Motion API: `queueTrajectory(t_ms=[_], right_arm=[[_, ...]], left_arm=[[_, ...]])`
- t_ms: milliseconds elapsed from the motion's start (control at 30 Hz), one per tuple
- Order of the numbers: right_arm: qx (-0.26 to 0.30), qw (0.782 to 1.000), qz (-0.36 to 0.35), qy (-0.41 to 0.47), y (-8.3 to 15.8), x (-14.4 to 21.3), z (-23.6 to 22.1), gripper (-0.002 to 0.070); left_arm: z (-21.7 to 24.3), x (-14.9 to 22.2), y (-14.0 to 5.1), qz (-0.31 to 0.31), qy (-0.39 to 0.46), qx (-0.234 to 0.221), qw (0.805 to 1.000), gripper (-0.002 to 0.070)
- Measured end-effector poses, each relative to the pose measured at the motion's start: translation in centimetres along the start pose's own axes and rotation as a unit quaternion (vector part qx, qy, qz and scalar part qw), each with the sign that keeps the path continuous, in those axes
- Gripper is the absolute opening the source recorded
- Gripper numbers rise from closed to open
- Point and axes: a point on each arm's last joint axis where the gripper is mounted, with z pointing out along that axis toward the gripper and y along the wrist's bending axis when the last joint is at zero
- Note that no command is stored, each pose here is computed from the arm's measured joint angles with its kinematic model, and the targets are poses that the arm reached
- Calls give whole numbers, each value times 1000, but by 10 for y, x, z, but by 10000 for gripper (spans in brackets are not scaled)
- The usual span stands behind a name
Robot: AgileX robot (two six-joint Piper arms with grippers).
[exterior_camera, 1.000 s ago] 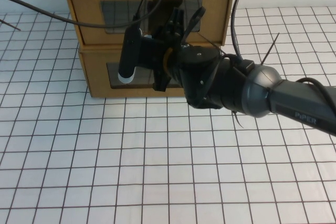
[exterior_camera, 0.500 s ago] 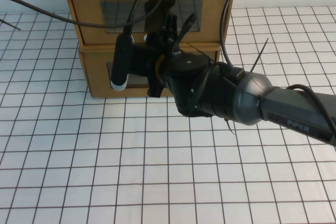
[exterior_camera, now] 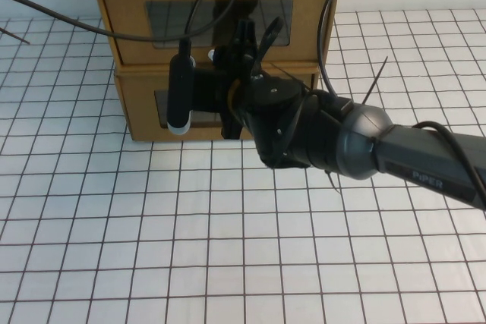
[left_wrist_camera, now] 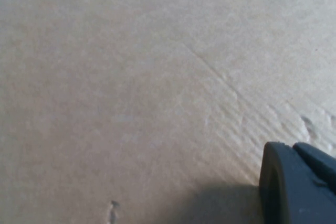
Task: Open the shoe box
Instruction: 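Pull the top drawer of the cardboard box fully open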
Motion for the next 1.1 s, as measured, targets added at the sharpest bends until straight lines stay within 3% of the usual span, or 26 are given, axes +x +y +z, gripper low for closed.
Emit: queueTrajectory(t_ms=[733,1100], right_arm=[[32,999,-23,3,-1,1,3,146],[43,998,-39,12,1,0,5,18]], left_arm=[[0,0,0,3,1,2,1000,-2],[0,1,-2,1,7,11,1000,-2]])
